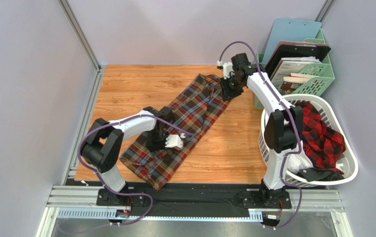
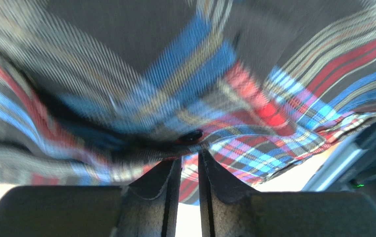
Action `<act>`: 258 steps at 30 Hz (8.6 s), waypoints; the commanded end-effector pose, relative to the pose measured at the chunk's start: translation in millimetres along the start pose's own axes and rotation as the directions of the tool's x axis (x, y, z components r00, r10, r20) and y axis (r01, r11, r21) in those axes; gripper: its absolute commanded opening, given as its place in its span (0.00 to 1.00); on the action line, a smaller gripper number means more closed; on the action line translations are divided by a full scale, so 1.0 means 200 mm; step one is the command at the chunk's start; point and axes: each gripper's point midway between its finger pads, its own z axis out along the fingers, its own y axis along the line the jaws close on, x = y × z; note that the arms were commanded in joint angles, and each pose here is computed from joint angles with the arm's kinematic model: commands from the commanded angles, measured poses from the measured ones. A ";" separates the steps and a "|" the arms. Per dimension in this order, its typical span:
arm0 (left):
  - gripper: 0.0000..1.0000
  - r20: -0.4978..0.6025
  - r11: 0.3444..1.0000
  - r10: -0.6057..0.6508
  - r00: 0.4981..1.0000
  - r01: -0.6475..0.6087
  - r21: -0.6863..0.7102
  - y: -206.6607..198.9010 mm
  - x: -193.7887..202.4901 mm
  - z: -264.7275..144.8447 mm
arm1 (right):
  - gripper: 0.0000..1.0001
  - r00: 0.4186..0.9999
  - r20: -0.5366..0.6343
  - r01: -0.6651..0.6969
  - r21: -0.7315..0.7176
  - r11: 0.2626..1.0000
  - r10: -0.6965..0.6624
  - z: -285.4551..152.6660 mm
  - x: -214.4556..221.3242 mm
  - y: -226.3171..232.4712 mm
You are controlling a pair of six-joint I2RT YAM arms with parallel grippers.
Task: Fold and stack the long sleeve shirts
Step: Fold the shirt
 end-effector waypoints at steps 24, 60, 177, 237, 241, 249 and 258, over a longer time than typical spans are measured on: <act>0.37 0.585 0.937 -0.290 0.758 0.350 0.011 0.03 -0.19 -0.75 | 0.21 0.976 -0.200 0.045 -0.194 0.980 -0.084 0.43 0.26 0.52; 0.32 0.383 0.991 -0.030 0.923 0.077 -0.108 0.20 -0.64 -0.11 | 0.20 0.966 -0.188 0.203 0.124 0.971 -0.178 0.44 0.02 -0.09; 0.00 0.535 0.814 0.571 0.623 -0.517 -0.266 -0.83 -0.43 -0.24 | 0.00 0.161 0.408 0.982 -0.159 0.104 -0.899 -0.23 1.38 1.11; 0.52 0.718 0.761 -0.622 0.312 0.458 0.460 0.56 -0.67 -0.66 | 0.32 0.993 0.113 0.024 -0.470 0.882 0.033 0.16 0.16 0.62; 0.52 0.557 0.610 -0.788 0.262 0.447 0.654 0.48 -0.70 -0.46 | 0.35 0.989 -0.005 -0.126 -0.569 0.812 0.150 0.20 0.31 0.72; 0.53 0.295 0.301 -0.951 0.096 0.520 0.799 0.39 -0.52 -0.09 | 0.40 0.933 -0.241 -0.357 -0.522 0.775 0.268 0.42 0.64 0.60; 0.72 0.562 0.581 -0.814 0.150 0.259 0.772 0.00 -0.67 -0.56 | 0.70 0.963 -0.032 -0.205 -0.736 0.646 0.268 -0.06 0.49 0.93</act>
